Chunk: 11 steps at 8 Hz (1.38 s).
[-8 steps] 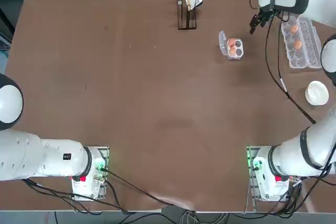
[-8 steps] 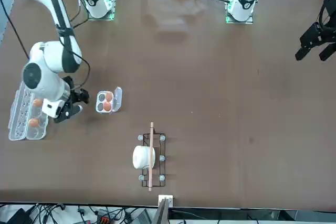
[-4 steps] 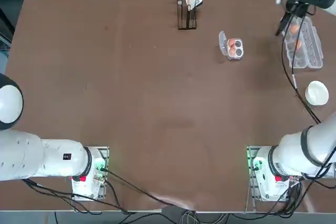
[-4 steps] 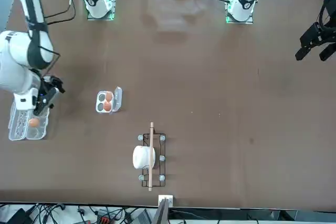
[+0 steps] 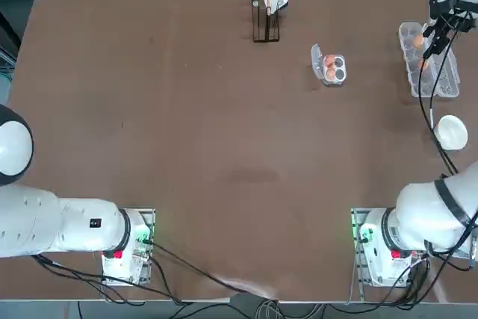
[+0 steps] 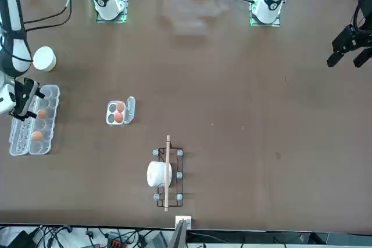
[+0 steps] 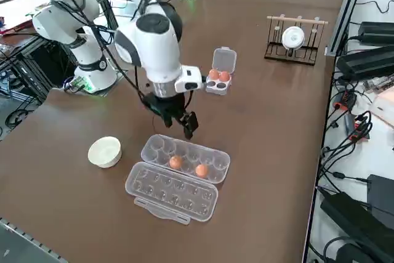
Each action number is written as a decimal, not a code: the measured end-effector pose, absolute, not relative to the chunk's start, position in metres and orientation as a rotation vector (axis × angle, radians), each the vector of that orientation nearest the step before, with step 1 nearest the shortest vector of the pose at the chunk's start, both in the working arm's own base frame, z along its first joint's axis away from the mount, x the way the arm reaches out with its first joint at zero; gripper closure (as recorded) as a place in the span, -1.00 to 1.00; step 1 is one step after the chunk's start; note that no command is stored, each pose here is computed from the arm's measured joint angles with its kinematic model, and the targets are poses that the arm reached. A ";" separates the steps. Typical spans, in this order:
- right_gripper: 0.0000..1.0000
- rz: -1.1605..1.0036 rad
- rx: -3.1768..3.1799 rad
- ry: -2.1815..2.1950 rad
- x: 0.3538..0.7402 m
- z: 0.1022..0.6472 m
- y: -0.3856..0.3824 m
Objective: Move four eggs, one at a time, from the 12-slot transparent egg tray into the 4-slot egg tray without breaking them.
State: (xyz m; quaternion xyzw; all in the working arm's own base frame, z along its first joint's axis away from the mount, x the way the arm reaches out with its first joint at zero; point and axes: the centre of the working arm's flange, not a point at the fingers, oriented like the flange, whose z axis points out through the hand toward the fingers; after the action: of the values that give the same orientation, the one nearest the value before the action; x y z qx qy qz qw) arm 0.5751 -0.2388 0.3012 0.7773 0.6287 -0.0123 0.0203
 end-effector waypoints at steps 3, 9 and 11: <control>-0.93 -0.001 2.274 2.038 0.581 0.267 -0.249; -0.90 -0.018 2.290 2.048 0.568 0.223 -0.281; -0.89 -0.026 2.301 2.053 0.565 0.216 -0.284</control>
State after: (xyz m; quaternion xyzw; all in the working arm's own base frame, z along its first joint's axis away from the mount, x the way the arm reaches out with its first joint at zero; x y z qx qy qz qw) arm 0.5646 -0.2839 0.2160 0.7458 0.6655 -0.0085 0.0288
